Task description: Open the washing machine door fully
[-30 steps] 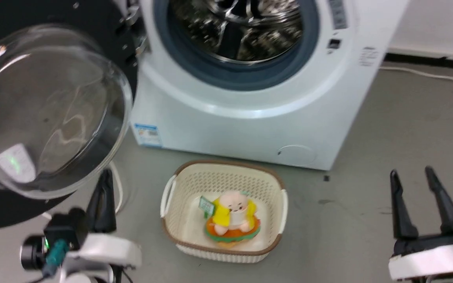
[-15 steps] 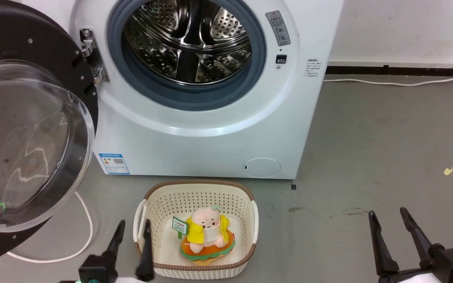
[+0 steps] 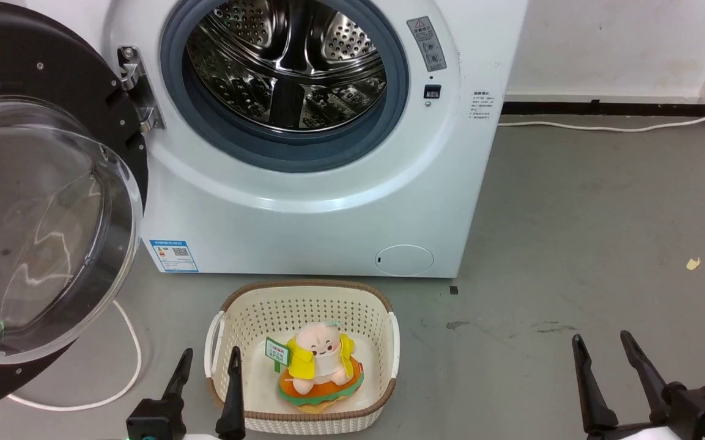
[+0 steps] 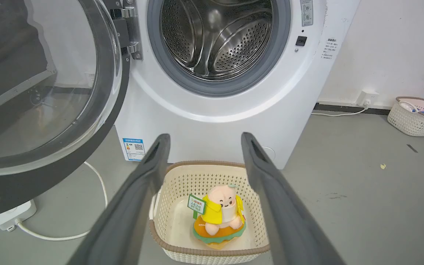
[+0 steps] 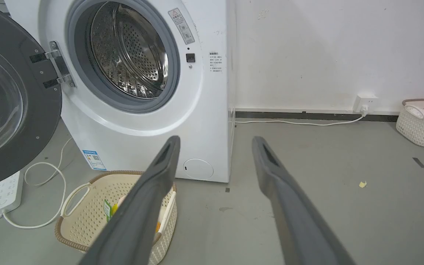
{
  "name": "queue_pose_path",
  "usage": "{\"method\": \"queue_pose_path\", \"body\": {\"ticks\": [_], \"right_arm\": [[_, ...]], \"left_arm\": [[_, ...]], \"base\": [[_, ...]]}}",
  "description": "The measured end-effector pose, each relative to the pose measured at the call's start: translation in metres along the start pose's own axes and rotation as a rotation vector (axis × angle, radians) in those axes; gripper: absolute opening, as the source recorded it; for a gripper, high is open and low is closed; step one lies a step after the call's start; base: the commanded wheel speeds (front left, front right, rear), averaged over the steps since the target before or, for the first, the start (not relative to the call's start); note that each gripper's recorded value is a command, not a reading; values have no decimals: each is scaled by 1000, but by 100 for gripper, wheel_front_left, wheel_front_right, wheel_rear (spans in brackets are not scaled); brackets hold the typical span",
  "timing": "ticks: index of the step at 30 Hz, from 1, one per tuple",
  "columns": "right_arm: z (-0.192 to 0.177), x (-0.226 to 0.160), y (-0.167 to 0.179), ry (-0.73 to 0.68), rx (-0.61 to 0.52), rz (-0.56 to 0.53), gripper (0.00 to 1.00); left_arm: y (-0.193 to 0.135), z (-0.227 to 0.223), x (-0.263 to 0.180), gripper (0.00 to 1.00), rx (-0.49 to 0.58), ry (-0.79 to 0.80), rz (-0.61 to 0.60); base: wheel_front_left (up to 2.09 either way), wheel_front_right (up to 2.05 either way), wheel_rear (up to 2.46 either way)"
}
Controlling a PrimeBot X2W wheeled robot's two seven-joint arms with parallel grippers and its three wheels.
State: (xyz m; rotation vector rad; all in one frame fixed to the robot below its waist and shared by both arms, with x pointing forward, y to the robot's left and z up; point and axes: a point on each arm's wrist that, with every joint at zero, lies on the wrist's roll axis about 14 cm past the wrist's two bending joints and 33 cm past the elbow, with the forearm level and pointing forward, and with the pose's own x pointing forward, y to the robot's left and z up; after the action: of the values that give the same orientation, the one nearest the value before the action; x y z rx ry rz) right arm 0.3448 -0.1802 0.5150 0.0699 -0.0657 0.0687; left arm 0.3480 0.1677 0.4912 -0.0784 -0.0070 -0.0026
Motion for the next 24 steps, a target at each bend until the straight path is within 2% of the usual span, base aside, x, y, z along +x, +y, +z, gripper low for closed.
{"method": "queue_pose_path", "body": {"ticks": [10,11,24], "right_arm": [[-3,0,3,7,5,7,100],[-3,0,3,7,4,7,0],[-5,0,3,20,3,9,0]], "left_arm": [[-1,6,1,100,0,-17,0],[-1,7,1,0,-1,-21,1],[-1,7,2,0,2,-13,0]], "base": [[0,0,0],[0,0,0],[0,0,0]]}}
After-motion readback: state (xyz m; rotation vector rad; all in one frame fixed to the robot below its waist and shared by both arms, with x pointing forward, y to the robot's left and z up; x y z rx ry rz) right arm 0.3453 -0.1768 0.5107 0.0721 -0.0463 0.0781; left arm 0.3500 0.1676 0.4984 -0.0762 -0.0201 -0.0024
